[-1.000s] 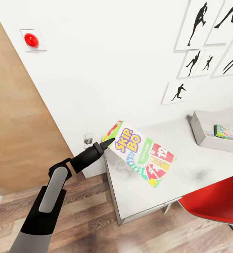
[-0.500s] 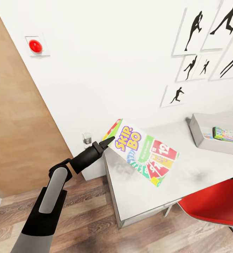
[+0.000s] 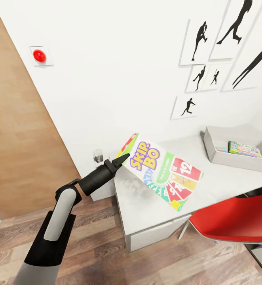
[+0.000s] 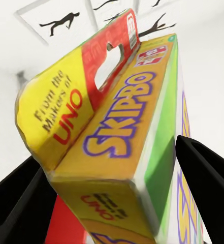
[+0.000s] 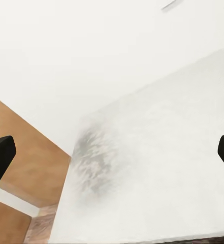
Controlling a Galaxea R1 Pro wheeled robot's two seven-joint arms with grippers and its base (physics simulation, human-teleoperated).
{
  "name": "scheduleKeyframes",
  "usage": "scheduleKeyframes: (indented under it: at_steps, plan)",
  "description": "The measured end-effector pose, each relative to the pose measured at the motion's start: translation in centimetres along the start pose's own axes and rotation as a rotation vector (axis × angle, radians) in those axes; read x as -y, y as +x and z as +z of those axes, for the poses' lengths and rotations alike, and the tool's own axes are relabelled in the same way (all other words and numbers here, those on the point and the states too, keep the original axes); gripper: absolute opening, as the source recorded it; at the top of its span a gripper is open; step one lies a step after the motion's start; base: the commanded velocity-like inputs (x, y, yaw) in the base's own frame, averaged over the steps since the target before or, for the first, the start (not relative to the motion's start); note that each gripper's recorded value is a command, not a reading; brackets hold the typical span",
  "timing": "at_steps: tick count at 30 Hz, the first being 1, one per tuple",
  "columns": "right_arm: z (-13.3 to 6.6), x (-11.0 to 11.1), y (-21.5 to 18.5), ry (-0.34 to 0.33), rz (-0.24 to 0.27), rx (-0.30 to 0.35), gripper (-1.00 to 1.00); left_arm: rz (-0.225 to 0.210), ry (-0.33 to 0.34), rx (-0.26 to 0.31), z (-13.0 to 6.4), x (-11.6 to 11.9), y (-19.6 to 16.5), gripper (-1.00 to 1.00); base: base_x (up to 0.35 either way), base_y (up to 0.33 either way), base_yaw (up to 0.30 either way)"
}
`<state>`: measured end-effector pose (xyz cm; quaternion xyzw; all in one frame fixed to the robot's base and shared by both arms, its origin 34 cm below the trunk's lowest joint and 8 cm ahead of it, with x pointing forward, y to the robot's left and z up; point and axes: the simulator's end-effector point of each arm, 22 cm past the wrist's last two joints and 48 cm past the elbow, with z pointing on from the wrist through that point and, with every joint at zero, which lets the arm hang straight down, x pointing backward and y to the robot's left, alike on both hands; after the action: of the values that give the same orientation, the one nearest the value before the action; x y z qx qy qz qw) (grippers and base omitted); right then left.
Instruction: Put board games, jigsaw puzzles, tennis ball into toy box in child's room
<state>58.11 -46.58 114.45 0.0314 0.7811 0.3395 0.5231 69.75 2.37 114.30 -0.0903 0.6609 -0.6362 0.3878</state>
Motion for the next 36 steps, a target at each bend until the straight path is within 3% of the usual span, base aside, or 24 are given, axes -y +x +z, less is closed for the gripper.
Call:
scheduleKeyframes:
  at_steps: [8,10,15,21,36]
  plan:
    - [-0.1,-0.1,-0.1,0.000,-0.006,0.008,1.00,0.003,0.003,0.000,0.0,0.2,0.0,-1.00,-0.206,-0.184,0.000]
    - [-0.1,0.2,-0.3,0.002,0.020,0.027,1.00,0.013,0.004,0.002,0.1,0.5,-0.3,-1.00,0.000,0.000,0.000]
    - [-0.5,0.4,-1.0,-0.002,0.035,0.065,1.00,0.011,-0.045,0.007,-0.7,-1.1,-0.8,-1.00,0.000,0.000,0.000]
    - [-0.5,0.4,-1.0,-0.002,0.034,0.065,1.00,-0.015,-0.025,0.012,-0.7,-0.6,-0.9,-1.00,0.000,0.000,0.000]
    - [-0.5,0.4,-1.0,-0.002,0.034,0.065,1.00,-0.015,-0.025,0.012,-0.7,-0.6,-0.9,-1.00,0.000,0.000,0.000]
